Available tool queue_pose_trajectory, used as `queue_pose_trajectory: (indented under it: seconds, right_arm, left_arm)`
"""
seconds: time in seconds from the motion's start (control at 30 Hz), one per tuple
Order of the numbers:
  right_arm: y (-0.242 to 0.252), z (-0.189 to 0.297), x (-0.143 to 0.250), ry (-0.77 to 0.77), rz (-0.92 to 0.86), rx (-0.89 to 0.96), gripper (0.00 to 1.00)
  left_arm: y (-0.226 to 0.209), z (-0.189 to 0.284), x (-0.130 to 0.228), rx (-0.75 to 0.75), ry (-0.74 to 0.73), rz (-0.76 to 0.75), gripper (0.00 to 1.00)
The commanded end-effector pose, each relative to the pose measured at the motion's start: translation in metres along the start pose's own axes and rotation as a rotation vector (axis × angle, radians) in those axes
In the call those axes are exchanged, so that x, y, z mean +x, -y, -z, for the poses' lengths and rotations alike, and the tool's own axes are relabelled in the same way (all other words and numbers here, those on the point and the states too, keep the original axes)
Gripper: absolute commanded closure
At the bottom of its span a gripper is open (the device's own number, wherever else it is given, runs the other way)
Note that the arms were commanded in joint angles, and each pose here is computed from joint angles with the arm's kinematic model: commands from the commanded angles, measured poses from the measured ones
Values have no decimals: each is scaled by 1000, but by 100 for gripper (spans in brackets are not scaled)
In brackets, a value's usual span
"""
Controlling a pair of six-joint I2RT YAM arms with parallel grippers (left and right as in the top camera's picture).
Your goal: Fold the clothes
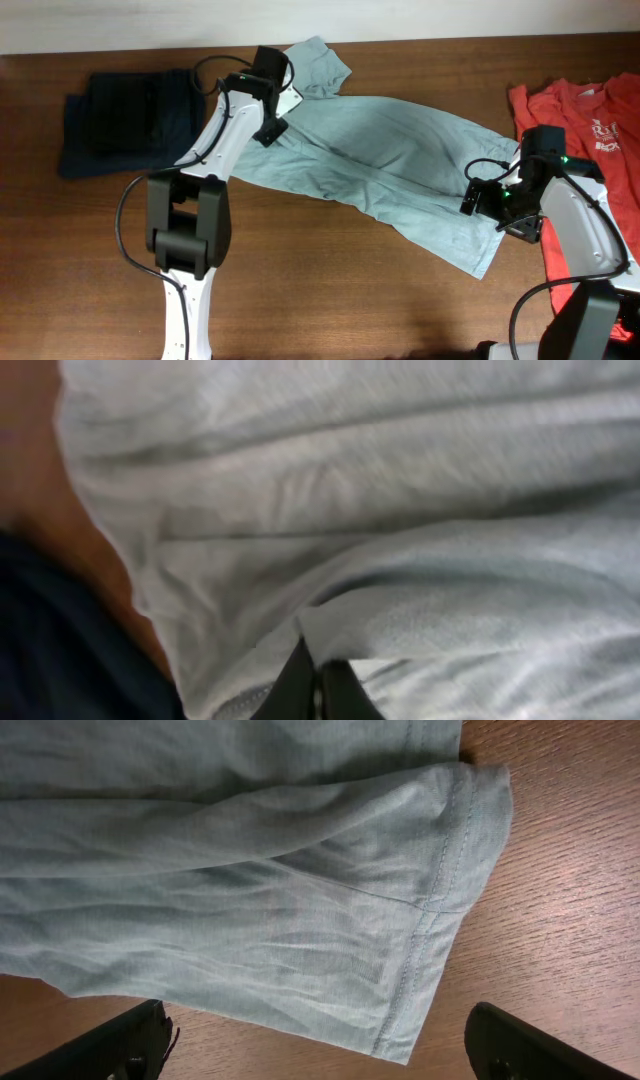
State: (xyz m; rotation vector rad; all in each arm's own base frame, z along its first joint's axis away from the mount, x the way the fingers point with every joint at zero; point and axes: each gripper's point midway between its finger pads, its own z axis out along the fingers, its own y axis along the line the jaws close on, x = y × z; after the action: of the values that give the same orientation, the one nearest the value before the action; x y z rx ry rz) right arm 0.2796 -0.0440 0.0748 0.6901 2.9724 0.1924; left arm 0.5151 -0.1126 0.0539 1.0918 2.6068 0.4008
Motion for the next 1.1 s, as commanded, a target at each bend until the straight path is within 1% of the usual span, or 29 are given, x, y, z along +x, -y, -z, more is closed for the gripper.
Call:
queue_pose_trajectory:
  seconds: [0.0, 0.3, 0.33, 0.4, 0.5, 0.57, 0.67, 0.73, 0.77, 0.93, 0.97, 1.07]
  right_arm:
    - [1, -2, 1, -7, -4, -3, 1]
    - [1, -2, 1, -7, -4, -4, 1]
    - [1, -2, 1, -7, -4, -3, 1]
    - [1, -2, 1, -7, -4, -3, 1]
    - [1, -2, 1, -7, -4, -3, 1]
    - [1, -2, 1, -7, -4, -3, 1]
    - [1, -2, 1, -7, -4, -4, 1]
    - [1, -2, 1, -7, -4, -3, 1]
    - [1, -2, 1, -7, -4, -3, 1]
    - [1, -2, 1, -7, -4, -4, 1]
    - [1, -2, 1, -7, -4, -3, 1]
    - [1, -2, 1, -7, -4, -4, 1]
  left_arm:
    - [-11, -1, -5, -42, 14, 5, 91]
    - [-14, 1, -32, -30, 134, 56, 89]
    - [-14, 1, -33, -32, 139, 57, 85]
    - [-15, 1, -35, -35, 148, 59, 72]
    - [-17, 2, -38, -41, 159, 66, 70]
    - [-20, 3, -42, -48, 176, 130, 67]
    - [-33, 12, -45, -69, 198, 327, 66]
    - [-41, 24, -43, -67, 197, 432, 59]
    - [-45, 32, -40, -62, 190, 477, 57]
    - [-57, 64, -11, -38, 108, 598, 57]
    - [-58, 66, -2, -33, 79, 606, 60]
    - [-57, 62, 26, -13, -19, 634, 75]
